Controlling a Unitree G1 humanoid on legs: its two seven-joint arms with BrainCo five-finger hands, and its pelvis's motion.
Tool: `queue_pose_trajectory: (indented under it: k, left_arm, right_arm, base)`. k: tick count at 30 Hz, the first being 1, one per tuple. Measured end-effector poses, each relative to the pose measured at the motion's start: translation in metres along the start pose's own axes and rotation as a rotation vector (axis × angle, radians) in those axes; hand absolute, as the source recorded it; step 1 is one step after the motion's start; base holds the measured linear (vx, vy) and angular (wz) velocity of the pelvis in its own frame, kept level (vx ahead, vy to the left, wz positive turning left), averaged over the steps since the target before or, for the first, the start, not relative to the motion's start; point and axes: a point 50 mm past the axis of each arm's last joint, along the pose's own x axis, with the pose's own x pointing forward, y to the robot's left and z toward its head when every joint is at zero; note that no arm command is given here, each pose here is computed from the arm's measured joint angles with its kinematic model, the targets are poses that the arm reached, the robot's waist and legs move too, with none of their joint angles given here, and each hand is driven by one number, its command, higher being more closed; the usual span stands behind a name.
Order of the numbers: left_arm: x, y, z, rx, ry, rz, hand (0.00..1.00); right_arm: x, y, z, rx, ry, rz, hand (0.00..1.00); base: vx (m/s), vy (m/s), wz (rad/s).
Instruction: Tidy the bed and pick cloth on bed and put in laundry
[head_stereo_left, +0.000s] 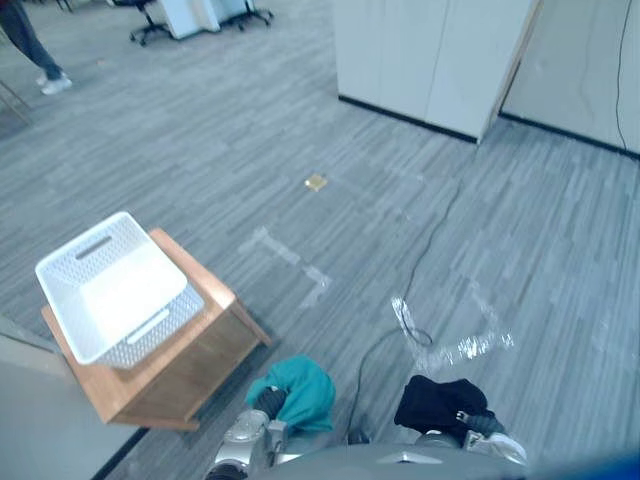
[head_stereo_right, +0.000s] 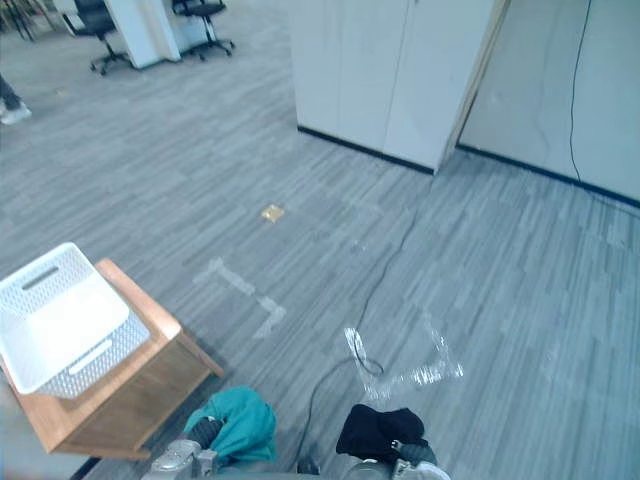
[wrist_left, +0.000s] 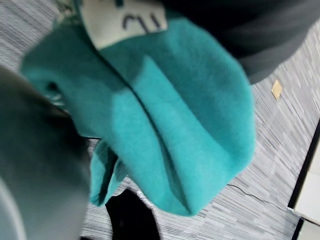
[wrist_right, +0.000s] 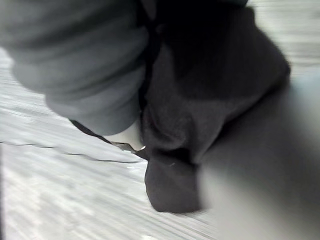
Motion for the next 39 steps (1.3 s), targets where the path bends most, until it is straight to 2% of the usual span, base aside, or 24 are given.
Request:
queue_pose_trajectory:
  k: [7,10,13,16,17,23,30,34,39]
  left_arm:
    - [0.000,0.006,0.002,0.014,0.012,0.019,1.00]
    - [0.002,-0.007,0.003,-0.021,0.002,0.014,1.00]
    - [0.001,-0.007,-0.001,-0.030,0.006,0.029,1.00]
    - [-0.002,-0.003,-0.008,-0.135,0.007,0.074,1.00]
    - [-0.003,-0.001,-0.007,-0.195,-0.025,0.095,1.00]
    - [-0.005,0.012,0.017,-0.266,-0.151,0.145,1.00]
    - [-0.004,0.014,0.003,-0.273,-0.034,0.148,1.00]
    - [-0.006,0.022,-0.008,-0.339,0.050,0.173,1.00]
    - [-0.006,0.016,-0.018,-0.310,0.109,0.158,1.00]
  right_arm:
    - [-0.003,0.009,-0.017,0.098,0.055,0.027,1.00]
    - [-0.001,0.010,-0.004,0.137,0.002,0.031,1.00]
    - [-0.003,0.010,-0.008,0.156,0.010,0.032,1.00]
    - [-0.002,0.005,-0.008,0.130,0.021,0.023,1.00]
    - [-0.002,0.000,-0.007,0.068,0.023,0.020,1.00]
    - [-0.001,0.001,-0.010,-0.091,0.065,0.052,1.00]
    - [-0.003,0.012,-0.020,-0.079,0.068,0.056,1.00]
    - [0.001,0.024,-0.005,-0.105,0.024,0.070,1.00]
    - [0.000,0.009,-0.001,-0.176,0.007,0.044,1.00]
  base:
    - [0.02,-0.157,0.94]
    - [0.40,-0.340,0.27]
    - [0.36,-0.292,0.18]
    - [0.40,-0.277,0.12]
    - [0.41,-0.215,0.22]
    - [0.31,-0.084,0.08]
    - [0.21,0.197,0.95]
    - [0.44,0.159,0.81]
    - [-0.01,0.227,1.38]
